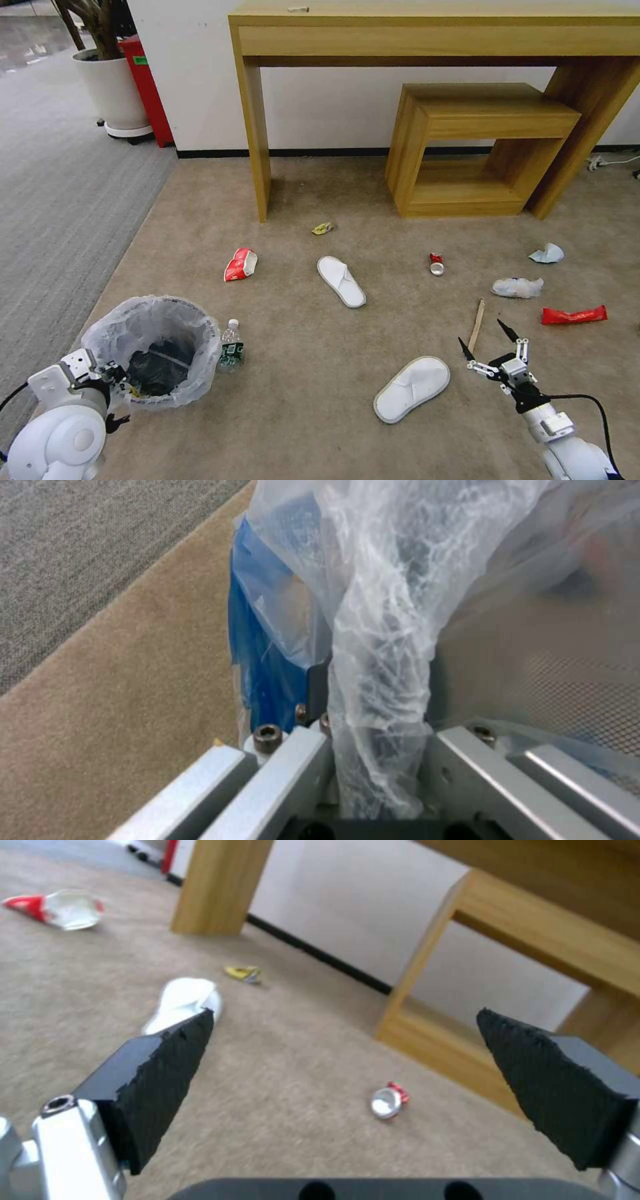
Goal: Pick up the trash bin and place the garbage on the floor into it.
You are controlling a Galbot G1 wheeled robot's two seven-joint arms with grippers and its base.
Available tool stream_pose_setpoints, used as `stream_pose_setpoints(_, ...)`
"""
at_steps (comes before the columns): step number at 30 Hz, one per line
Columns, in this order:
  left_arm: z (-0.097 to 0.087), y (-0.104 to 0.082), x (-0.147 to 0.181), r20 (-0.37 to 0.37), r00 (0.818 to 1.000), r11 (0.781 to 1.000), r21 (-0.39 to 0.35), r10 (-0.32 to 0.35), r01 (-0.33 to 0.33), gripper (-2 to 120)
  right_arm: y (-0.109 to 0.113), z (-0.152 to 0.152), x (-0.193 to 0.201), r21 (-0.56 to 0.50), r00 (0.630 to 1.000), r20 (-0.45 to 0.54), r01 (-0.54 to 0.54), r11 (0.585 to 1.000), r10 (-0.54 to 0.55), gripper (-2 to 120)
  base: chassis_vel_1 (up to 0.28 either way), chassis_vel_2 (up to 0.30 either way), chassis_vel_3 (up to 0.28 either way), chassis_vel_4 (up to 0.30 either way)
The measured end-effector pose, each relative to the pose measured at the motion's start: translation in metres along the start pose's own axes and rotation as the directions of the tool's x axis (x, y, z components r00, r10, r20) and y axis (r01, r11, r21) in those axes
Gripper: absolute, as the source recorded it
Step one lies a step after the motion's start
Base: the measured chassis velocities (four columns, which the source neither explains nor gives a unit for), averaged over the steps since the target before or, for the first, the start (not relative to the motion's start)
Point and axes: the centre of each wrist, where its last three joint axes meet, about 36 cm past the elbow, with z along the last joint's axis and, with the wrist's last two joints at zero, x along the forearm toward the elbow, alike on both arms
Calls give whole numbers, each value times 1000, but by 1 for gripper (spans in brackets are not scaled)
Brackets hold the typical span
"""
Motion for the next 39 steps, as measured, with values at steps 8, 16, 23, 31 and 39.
stream_pose_setpoints(8,0,2,-1,1,1000,1000,1,-3,3,0,-10,4,2,-6,994,-19,108,994,-108,100,0,0,0,0)
stream_pose_setpoints(16,-1,3,-1,4,1000,1000,3,-5,5,0,-17,13,2,-12,977,-45,210,978,-210,100,0,0,0,0)
stream_pose_setpoints(23,-1,2,1,8,1000,1000,4,-3,3,0,-11,27,6,-21,955,-93,282,959,-283,100,0,0,0,0)
stream_pose_setpoints(31,2,1,6,8,1000,1000,3,-8,8,0,11,38,11,-62,915,-117,381,922,-386,100,0,0,0,0)
stream_pose_setpoints(39,6,0,10,12,1000,1000,8,-14,14,0,21,42,6,-95,868,-105,477,874,-485,100,0,0,0,0)
